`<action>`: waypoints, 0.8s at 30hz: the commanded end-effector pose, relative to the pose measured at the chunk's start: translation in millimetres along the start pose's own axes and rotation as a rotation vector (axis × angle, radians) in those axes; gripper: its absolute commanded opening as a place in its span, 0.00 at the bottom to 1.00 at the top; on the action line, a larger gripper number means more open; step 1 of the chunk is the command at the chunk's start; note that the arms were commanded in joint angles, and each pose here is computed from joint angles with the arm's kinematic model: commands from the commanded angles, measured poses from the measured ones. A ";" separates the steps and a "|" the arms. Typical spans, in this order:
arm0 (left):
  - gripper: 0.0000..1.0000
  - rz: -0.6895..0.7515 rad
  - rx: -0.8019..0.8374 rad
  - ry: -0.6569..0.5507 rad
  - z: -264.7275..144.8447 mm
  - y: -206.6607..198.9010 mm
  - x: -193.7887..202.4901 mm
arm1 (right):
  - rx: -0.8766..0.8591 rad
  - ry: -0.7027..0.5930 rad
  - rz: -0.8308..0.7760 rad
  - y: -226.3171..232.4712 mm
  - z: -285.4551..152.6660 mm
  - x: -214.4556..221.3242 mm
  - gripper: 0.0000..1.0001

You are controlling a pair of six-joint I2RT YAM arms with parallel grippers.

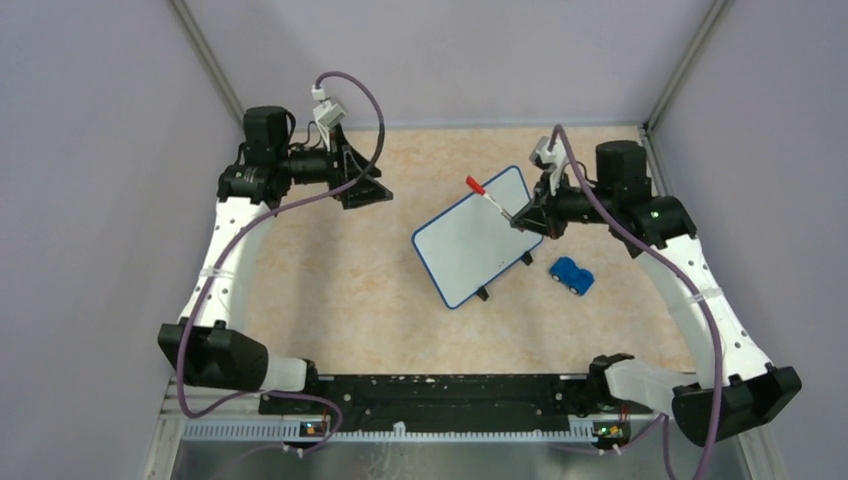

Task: Write a sentence on the whiteboard
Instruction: Pass from the right arm to the left

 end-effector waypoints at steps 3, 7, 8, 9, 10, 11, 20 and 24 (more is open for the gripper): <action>0.99 -0.025 0.249 0.057 18.0 -54.8 19.4 | -0.171 0.118 -0.157 48.9 15.5 4.0 0.00; 0.99 -0.057 0.343 0.126 42.8 -77.1 37.4 | -0.203 0.168 -0.186 61.5 24.5 9.1 0.00; 0.99 -0.083 0.352 0.150 48.7 -81.2 43.5 | -0.203 0.168 -0.185 61.8 25.2 8.9 0.00; 0.98 -0.109 0.358 0.168 53.7 -83.5 48.5 | -0.206 0.165 -0.189 62.6 25.7 7.6 0.00; 0.95 -0.127 0.370 0.183 58.0 -85.4 53.5 | -0.211 0.165 -0.193 63.9 25.4 6.9 0.00; 0.91 -0.153 0.377 0.190 59.7 -85.8 56.3 | -0.218 0.168 -0.199 65.6 25.7 6.2 0.00; 0.63 -0.249 0.407 0.227 73.3 -81.7 70.6 | -0.267 0.192 -0.232 74.5 28.3 9.4 0.00; 0.57 -0.268 0.406 0.234 78.3 -78.7 72.9 | -0.285 0.200 -0.248 78.4 29.3 11.1 0.00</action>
Point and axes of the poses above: each gripper's point midway between its finger pads, its own z axis out along the fingers, its own y axis along the line the jaws close on, x = y × z, the point moved 6 cm from there along -z, back along the fingers
